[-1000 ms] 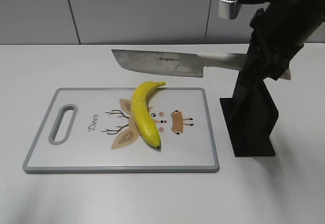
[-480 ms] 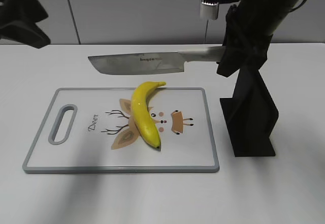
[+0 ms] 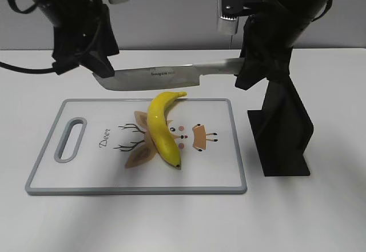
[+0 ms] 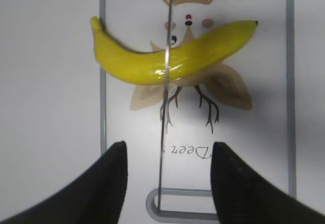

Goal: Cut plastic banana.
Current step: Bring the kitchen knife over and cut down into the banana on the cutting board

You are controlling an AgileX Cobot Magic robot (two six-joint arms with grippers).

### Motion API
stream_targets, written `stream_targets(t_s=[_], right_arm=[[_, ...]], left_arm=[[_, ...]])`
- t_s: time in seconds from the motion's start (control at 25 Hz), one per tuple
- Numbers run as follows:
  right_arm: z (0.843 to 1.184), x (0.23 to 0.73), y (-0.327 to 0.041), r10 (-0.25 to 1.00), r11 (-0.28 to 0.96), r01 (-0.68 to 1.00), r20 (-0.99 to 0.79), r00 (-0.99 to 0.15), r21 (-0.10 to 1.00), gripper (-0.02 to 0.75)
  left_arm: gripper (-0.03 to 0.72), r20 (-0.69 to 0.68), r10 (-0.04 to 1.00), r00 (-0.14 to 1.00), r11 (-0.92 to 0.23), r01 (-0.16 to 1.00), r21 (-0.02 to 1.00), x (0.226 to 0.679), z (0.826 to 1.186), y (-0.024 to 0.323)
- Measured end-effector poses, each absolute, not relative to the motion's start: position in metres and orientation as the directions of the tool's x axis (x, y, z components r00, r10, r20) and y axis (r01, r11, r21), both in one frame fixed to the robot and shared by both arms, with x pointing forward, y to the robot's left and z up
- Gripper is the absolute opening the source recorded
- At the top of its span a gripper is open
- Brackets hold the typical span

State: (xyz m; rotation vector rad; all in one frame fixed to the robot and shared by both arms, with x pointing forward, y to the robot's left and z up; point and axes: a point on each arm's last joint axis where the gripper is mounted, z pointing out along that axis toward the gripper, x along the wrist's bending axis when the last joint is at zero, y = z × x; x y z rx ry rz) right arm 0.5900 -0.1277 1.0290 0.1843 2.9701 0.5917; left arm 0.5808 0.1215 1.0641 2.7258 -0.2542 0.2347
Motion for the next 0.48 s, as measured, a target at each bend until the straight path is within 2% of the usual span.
stream_targets(t_s=[0.12,0.48], right_arm=[[1.025,0.592,-0.126,0.143,0.913,0.099,-0.083,-0.986,0.396,0.180],[1.024,0.594,-0.118,0.122,0.878,0.072,-0.076,-0.990,0.473,0.180]], left_arm=[[0.517,0.170,-0.192,0.967,-0.916,-0.239,0.323,0.583,1.047,0.112],[0.517,0.169,-0.197,0.966,-0.932,-0.238,0.275,0.598,1.018,0.108]])
